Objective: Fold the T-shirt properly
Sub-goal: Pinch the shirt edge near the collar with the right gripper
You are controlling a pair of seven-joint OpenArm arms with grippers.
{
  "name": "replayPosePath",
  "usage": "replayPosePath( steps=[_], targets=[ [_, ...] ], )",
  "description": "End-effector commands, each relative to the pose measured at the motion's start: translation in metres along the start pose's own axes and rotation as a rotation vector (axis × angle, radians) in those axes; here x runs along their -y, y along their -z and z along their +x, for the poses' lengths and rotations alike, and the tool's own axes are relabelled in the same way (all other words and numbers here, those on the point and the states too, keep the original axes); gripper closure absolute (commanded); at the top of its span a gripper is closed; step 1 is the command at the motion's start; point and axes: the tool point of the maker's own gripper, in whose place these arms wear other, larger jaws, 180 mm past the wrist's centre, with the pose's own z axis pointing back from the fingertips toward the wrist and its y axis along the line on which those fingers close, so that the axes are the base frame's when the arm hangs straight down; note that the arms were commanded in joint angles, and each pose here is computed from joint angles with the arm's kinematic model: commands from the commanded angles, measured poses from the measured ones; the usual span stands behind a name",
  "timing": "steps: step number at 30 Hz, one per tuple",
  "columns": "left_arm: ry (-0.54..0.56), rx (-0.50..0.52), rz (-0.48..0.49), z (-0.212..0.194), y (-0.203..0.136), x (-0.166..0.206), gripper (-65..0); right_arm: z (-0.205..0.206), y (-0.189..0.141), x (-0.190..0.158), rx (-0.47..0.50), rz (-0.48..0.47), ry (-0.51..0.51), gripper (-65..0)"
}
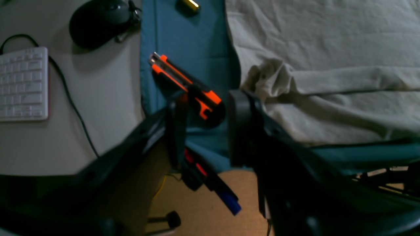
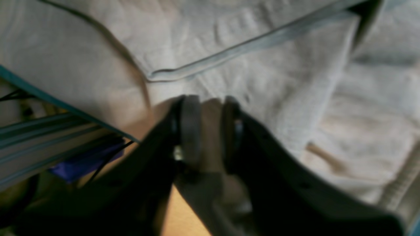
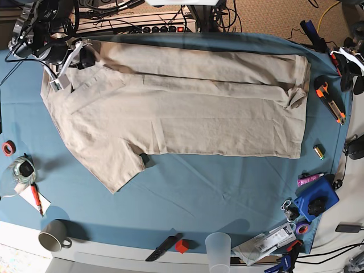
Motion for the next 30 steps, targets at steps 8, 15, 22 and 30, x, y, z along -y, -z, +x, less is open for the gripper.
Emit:
replayPosePath(
  steps=[8, 15, 22, 30],
  targets=[
    [0.019, 0.046, -0.004, 0.012, -0.003, 0.001, -21.5, 0.019, -0.031, 0.024, -0.036, -0.253, -0.19, 0.0],
    [0.019, 0.046, -0.004, 0.012, -0.003, 0.001, -21.5, 0.008, -0.041, 0.048, -0.109, -0.391, -0.166, 0.0],
    [0.019, 0.051, -0.004, 0.013, -0.003, 0.001, -21.5, 0.013, -0.058, 0.059, -0.042, -0.415, -0.099, 0.0],
    [0.022, 0.083, -0.029, 0.019, 0.0, 0.007, -21.5, 0.018, -0.058, 0.054, -0.004, -0.377, -0.09, -1.0]
  ],
)
